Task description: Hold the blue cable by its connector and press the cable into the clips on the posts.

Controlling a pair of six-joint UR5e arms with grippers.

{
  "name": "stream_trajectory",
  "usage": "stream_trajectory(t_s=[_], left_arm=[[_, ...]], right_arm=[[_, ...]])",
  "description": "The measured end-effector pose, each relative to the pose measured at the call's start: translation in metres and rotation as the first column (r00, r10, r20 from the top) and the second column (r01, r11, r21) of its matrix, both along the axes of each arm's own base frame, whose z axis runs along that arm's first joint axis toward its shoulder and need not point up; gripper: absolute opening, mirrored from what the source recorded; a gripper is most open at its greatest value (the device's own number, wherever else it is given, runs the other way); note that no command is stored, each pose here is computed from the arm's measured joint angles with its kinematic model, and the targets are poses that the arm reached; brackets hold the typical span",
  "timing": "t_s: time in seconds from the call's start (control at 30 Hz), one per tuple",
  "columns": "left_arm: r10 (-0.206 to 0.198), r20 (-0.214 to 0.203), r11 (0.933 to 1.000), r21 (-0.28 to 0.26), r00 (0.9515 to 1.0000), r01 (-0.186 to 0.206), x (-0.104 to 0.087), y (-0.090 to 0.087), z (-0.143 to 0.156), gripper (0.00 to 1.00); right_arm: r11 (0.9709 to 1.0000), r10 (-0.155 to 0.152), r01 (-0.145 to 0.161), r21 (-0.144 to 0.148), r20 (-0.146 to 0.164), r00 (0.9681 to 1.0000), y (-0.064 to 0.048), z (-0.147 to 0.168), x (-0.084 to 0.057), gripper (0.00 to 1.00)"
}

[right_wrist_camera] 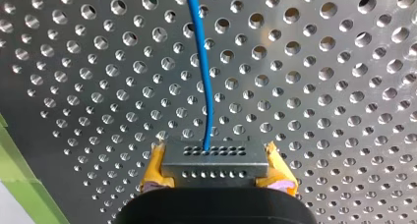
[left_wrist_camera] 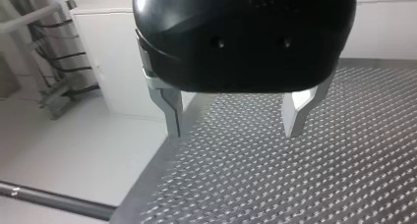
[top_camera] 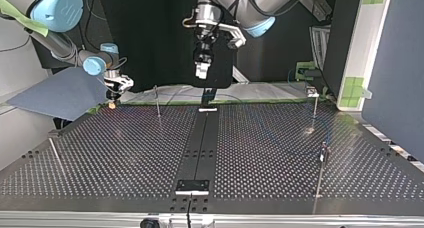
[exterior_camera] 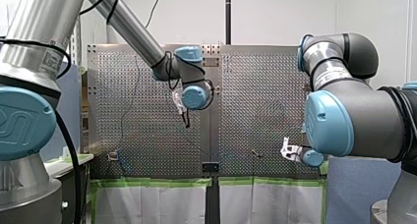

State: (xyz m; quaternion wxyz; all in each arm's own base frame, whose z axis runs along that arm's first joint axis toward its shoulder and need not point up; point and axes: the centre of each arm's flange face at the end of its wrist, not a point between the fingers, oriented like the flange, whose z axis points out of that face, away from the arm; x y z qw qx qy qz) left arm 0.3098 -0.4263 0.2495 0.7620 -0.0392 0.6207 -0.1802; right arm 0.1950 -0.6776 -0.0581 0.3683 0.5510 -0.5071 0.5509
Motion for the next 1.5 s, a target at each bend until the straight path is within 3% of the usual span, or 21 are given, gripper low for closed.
stream_trajectory(t_s=[0.3, 0.7, 1.07, 1.5], left_arm=[[-0.007, 0.002, 0.9999, -0.011, 1.0000, 0.007, -0.024, 0.015, -0.018, 0.99], [0.001, -0.094, 0.9970, 0.077, 0.9955, 0.006, -0.056, 0.049, -0.065, 0.99], [0.020, -0.165, 0.9897, 0.143, 0.9861, 0.004, -0.082, 0.082, -0.098, 0.99], [0.045, -0.248, 0.9726, 0.232, 0.9677, 0.014, -0.120, 0.124, -0.133, 0.99]], right_arm=[[1.0000, 0.004, -0.004, -0.001, -0.002, 1.0000, 0.001, 0.000, 0.002, 0.00], [0.9999, 0.010, -0.010, -0.003, -0.032, 0.9994, 0.000, 0.004, 0.004, 0.00], [0.9998, 0.018, -0.018, -0.007, -0.059, 0.9981, -0.003, 0.056, 0.008, 0.00], [0.9999, 0.002, -0.002, -0.013, -0.053, 0.9986, 0.019, 0.107, 0.001, 0.00]])
